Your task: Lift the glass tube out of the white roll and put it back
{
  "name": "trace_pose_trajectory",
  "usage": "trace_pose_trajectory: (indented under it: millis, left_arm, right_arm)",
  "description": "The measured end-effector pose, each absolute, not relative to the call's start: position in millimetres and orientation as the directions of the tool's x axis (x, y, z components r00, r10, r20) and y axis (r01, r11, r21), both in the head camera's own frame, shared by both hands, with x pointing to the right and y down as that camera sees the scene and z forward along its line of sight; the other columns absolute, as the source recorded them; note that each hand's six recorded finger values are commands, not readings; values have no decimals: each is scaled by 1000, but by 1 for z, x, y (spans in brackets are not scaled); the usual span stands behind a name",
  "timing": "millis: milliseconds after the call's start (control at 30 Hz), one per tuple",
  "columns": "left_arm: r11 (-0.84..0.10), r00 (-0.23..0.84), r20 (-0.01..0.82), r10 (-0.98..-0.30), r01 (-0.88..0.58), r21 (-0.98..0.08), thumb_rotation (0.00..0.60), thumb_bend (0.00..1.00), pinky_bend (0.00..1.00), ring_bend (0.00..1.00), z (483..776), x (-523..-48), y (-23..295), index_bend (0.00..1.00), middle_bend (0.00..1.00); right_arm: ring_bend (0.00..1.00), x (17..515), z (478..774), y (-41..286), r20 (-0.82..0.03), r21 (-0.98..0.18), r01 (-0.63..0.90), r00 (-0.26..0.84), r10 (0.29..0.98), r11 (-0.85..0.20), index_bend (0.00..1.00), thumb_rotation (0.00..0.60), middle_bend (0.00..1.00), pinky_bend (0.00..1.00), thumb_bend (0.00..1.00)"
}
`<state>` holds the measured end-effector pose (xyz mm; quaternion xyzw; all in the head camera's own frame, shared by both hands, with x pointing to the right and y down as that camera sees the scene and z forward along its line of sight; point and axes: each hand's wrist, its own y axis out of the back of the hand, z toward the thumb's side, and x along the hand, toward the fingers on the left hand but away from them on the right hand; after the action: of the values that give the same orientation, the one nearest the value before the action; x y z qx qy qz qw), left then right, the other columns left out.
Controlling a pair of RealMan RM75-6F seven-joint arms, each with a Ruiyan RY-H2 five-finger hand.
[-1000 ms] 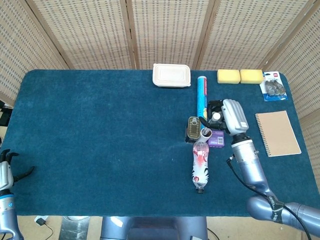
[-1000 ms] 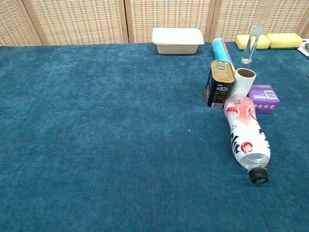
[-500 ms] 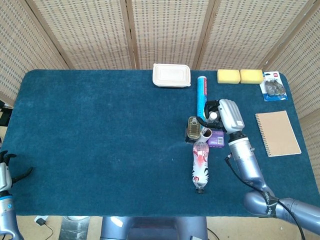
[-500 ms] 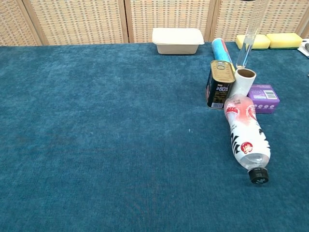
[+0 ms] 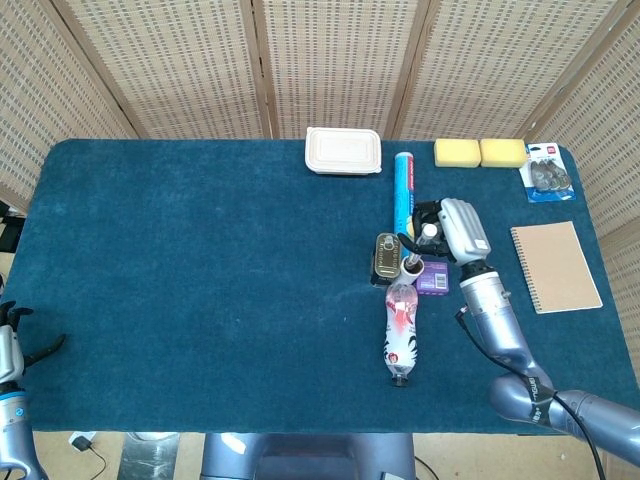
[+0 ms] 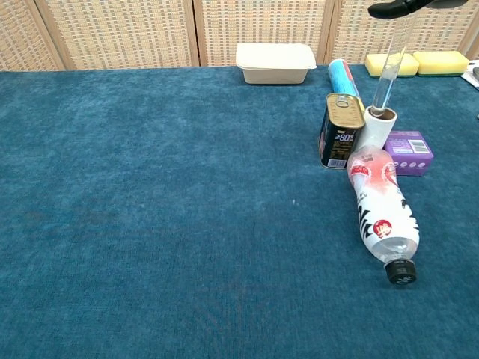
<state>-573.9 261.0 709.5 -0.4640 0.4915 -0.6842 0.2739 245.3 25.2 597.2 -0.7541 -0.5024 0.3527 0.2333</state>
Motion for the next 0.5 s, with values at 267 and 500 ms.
trace_pose_trajectory:
  millis: [267, 500]
  left_arm:
    - [-367, -419, 365, -831, -81, -927, 395, 29, 204, 80, 709, -574, 261, 316, 178]
    - [-367, -419, 366, -831, -80, -927, 392, 29, 204, 80, 710, -574, 261, 317, 177]
  right_arm:
    - [1000, 250, 599, 26, -307, -711, 584, 243, 920, -391, 811, 600, 1000, 980, 317]
    - [1000, 255, 609, 27, -316, -717, 577, 233, 920, -392, 811, 600, 1000, 972, 315]
